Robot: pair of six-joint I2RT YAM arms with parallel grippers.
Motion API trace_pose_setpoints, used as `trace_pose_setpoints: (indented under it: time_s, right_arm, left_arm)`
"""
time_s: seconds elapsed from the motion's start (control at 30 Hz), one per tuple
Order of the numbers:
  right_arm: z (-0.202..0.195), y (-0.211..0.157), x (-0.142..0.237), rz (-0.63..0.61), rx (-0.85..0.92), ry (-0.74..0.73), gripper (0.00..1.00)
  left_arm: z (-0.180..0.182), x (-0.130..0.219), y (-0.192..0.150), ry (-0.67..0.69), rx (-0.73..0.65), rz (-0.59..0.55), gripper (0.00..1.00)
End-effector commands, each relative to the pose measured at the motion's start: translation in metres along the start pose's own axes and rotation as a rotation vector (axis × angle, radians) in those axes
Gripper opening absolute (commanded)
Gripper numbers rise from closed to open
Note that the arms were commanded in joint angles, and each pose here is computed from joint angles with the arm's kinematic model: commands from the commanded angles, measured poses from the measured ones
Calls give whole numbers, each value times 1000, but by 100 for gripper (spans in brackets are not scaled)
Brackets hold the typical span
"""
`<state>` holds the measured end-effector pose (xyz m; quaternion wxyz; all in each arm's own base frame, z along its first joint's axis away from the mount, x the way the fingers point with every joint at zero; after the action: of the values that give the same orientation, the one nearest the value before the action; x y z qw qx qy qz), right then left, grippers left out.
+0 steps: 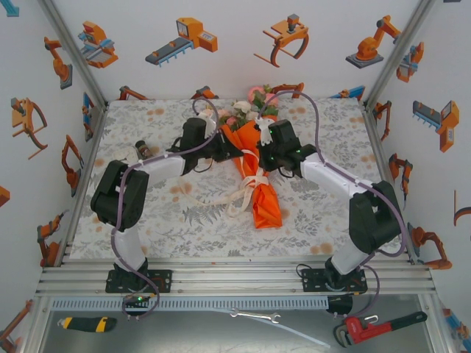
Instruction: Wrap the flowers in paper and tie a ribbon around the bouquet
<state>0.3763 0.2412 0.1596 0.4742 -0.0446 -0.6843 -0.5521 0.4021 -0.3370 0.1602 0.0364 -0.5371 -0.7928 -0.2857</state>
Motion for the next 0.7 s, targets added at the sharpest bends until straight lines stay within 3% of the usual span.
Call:
trace_pose_setpoints:
  time_s: [0.0, 0.1, 0.3, 0.5, 0.67]
  right_arm:
    - [-1, 11, 12, -13, 37, -26, 0]
    - [0, 12, 12, -15, 25, -17, 0]
    - [0, 14, 13, -19, 29, -21, 0]
    - [2, 9, 14, -6, 43, -5, 0]
    - [4, 10, 15, -8, 38, 3, 0]
  left_arm:
    - [4, -9, -20, -22, 99, 38, 0]
    - [7, -15, -35, -12, 175, 76, 0]
    - [6, -17, -63, 3, 199, 140, 0]
    - [8, -3, -84, 84, 111, 148, 0]
    - [-5, 10, -73, 91, 64, 89, 2]
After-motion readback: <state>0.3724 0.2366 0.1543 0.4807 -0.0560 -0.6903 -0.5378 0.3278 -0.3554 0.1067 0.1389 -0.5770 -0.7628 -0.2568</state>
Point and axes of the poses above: each hand's point on the last joint's axis, 136 mm out from that joint toward the fingers, its own x axis back along the fingers, its own z axis along the line the jaws close on, y = z × x, the point moved 1 cm from there along x, back along the fingers, and after that the axes turned 5 degrees about x, right-handed, at the moved point
